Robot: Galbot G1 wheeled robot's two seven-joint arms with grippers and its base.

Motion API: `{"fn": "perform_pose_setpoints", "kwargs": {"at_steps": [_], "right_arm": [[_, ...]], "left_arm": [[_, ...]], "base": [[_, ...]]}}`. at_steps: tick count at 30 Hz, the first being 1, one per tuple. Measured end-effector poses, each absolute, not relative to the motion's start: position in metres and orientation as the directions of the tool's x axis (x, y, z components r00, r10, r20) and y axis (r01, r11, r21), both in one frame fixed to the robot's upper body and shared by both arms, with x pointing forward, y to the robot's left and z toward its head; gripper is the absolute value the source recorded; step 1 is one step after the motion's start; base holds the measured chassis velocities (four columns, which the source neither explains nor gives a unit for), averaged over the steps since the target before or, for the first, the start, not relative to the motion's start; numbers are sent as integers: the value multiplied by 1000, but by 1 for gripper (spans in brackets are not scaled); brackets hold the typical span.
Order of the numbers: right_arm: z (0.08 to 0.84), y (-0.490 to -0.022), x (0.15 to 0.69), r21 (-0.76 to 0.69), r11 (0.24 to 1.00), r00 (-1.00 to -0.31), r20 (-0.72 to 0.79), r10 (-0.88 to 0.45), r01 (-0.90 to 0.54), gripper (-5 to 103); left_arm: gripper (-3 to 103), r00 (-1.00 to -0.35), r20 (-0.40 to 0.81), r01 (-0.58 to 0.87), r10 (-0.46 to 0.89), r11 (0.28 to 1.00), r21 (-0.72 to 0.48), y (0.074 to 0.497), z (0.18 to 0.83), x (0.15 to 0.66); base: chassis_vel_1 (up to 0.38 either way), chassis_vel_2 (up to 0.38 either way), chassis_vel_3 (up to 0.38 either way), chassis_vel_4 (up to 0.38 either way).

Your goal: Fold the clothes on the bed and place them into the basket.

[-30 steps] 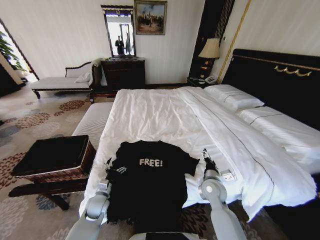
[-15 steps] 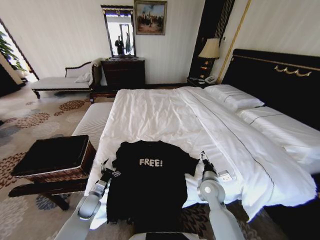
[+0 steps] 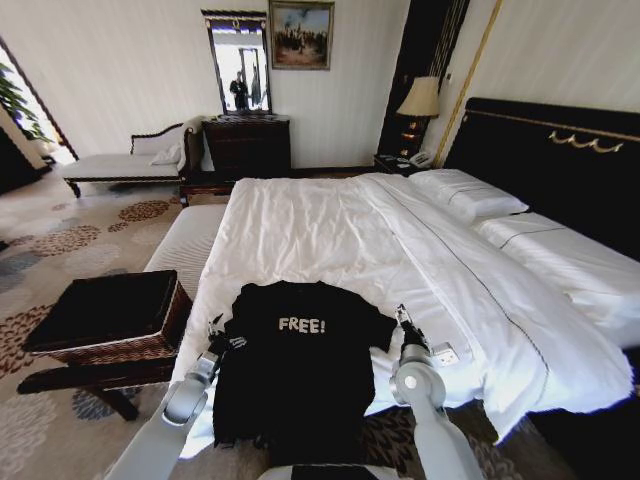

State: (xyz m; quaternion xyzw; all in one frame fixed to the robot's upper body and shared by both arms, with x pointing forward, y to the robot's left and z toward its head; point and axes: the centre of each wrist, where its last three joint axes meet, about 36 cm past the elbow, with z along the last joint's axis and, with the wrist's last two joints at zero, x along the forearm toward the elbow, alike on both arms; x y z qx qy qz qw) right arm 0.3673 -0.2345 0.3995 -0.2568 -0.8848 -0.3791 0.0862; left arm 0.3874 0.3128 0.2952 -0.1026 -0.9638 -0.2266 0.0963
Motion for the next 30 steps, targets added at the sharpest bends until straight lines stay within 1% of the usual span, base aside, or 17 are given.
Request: {"fn": "perform_pose_setpoints", "kwargs": {"at_steps": [4, 5, 6, 8, 9, 10, 13, 15, 20, 22, 25, 27, 28, 29, 30], "right_arm": [[400, -235, 368, 624, 579, -850, 350, 392, 524, 100], [400, -235, 369, 623, 580, -850, 351, 393, 525, 100], [399, -236, 369, 622, 580, -849, 353, 394, 527, 100], [398, -236, 370, 620, 580, -848, 354, 394, 528, 100], [397, -236, 371, 619, 580, -847, 357, 394, 530, 100], [397, -236, 371, 619, 580, -847, 357, 394, 530, 100], [395, -235, 376, 615, 583, -847, 362, 390, 531, 100], [395, -235, 377, 615, 583, -847, 362, 389, 531, 100], [394, -235, 381, 615, 582, -846, 366, 387, 532, 100], [393, -235, 381, 615, 582, -846, 367, 386, 533, 100], [392, -235, 381, 613, 581, -845, 370, 386, 535, 100], [392, -235, 381, 613, 581, -844, 371, 386, 535, 100], [392, -235, 381, 612, 581, -844, 372, 387, 536, 100], [391, -235, 381, 612, 581, -844, 372, 387, 536, 100], [391, -236, 381, 611, 582, -844, 372, 387, 537, 100]], "left_arm": [[100, -965, 223, 223, 140, 885, 410, 308, 290, 401], [103, -965, 221, 220, 138, 886, 408, 307, 290, 405], [101, -966, 218, 218, 137, 888, 405, 306, 290, 408], [99, -967, 214, 216, 138, 890, 402, 305, 290, 411], [95, -968, 209, 213, 138, 893, 397, 304, 291, 415], [95, -968, 209, 213, 138, 893, 397, 304, 291, 415], [80, -970, 203, 206, 135, 899, 386, 302, 291, 423], [80, -970, 203, 206, 135, 900, 384, 302, 291, 424], [52, -966, 217, 210, 138, 910, 357, 298, 287, 425], [52, -966, 219, 211, 138, 911, 353, 297, 286, 425], [36, -965, 223, 212, 139, 913, 348, 295, 284, 425], [36, -965, 224, 212, 139, 914, 346, 294, 283, 425], [25, -964, 225, 211, 138, 915, 343, 293, 282, 425], [20, -965, 225, 208, 136, 918, 338, 291, 281, 425], [20, -965, 224, 204, 133, 921, 332, 290, 281, 425]], "base": [[0, 0, 0, 0], [0, 0, 0, 0], [0, 0, 0, 0], [0, 0, 0, 0], [0, 0, 0, 0], [0, 0, 0, 0], [0, 0, 0, 0], [0, 0, 0, 0], [0, 0, 0, 0], [0, 0, 0, 0], [0, 0, 0, 0], [0, 0, 0, 0], [0, 0, 0, 0], [0, 0, 0, 0], [0, 0, 0, 0]]}}
